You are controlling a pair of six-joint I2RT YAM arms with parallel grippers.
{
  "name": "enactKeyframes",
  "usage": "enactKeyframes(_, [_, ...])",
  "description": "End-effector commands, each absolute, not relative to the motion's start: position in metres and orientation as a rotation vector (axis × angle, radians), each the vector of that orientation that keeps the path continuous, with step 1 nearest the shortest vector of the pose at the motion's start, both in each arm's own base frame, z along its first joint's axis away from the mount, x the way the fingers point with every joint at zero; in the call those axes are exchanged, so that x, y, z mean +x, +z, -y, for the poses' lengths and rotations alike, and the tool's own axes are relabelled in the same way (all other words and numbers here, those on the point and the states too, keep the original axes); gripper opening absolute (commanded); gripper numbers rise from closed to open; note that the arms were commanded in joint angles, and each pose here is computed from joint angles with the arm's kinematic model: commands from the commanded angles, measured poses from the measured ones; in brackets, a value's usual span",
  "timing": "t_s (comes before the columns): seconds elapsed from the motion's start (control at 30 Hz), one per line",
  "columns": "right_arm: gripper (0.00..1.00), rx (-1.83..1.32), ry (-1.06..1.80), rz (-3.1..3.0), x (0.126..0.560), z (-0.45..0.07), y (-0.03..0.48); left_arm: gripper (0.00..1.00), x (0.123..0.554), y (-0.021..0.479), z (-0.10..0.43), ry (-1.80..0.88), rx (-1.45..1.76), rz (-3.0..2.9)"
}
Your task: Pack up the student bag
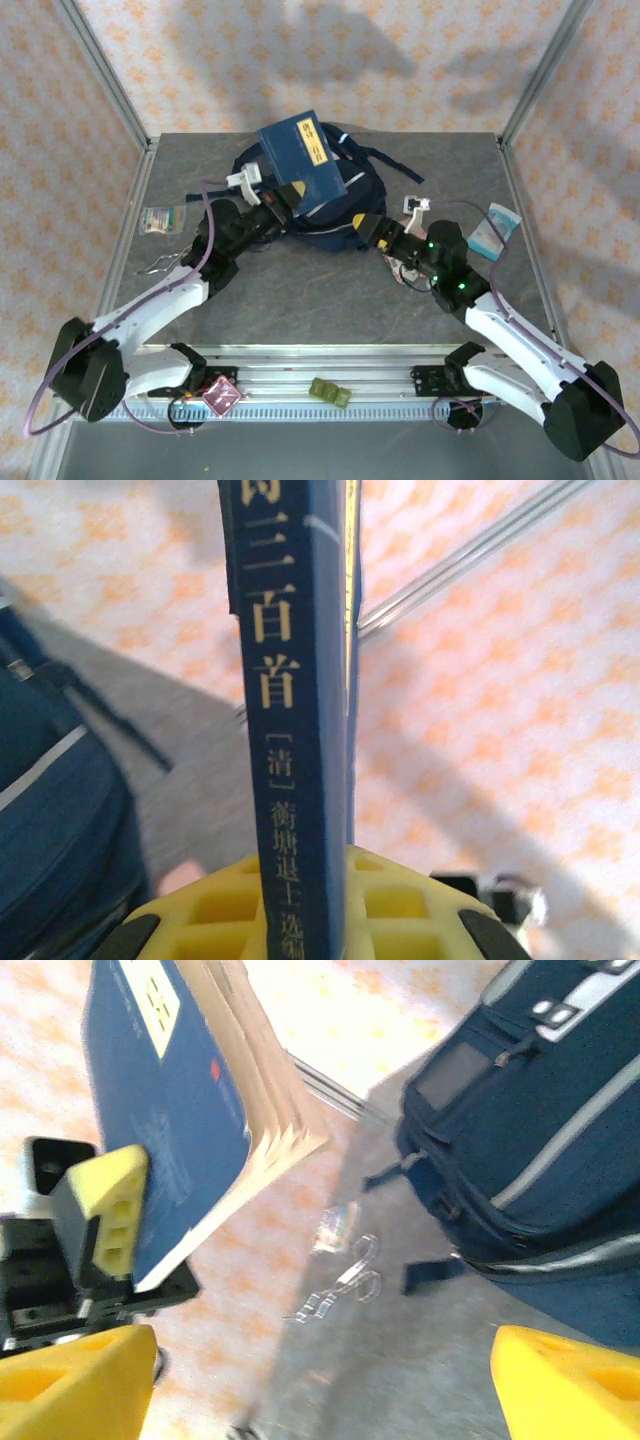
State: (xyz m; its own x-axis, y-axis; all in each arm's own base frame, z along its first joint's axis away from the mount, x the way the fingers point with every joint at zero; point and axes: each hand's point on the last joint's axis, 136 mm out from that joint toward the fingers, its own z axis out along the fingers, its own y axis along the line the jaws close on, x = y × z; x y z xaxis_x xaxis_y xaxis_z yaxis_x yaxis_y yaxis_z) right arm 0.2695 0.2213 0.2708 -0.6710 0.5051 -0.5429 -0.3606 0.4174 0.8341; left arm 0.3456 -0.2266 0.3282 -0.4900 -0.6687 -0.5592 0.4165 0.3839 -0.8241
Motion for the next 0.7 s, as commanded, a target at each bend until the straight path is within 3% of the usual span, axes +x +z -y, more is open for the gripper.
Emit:
enactKeyframes(0.0, [0.86, 0.092, 1.537, -1.612, 0.267, -0.225, 0.325, 0.00, 0.339, 0.398, 0.231, -1.583, -0.208, -1.293])
enactKeyframes(0.47, [0.82, 0.108, 1.593, -1.451, 0.296, -0.238, 0.363, 0.00, 0.316, 0.401, 0.301, -1.882, -0.105, -1.244])
enactKeyframes(0.57, [0.71, 0.115, 1.580, -1.382, 0.294, -0.229, 0.381, 0.00, 0.316, 0.396, 0.307, -1.902, -0.109, -1.252])
enactKeyframes(0.6, [0.64, 0.121, 1.570, -1.364, 0.293, -0.226, 0.386, 0.00, 0.317, 0.391, 0.309, -1.897, -0.107, -1.272])
enactKeyframes(0.67, [0.40, 0.147, 1.549, -1.348, 0.293, -0.220, 0.390, 0.00, 0.318, 0.383, 0.316, -1.884, -0.098, -1.311])
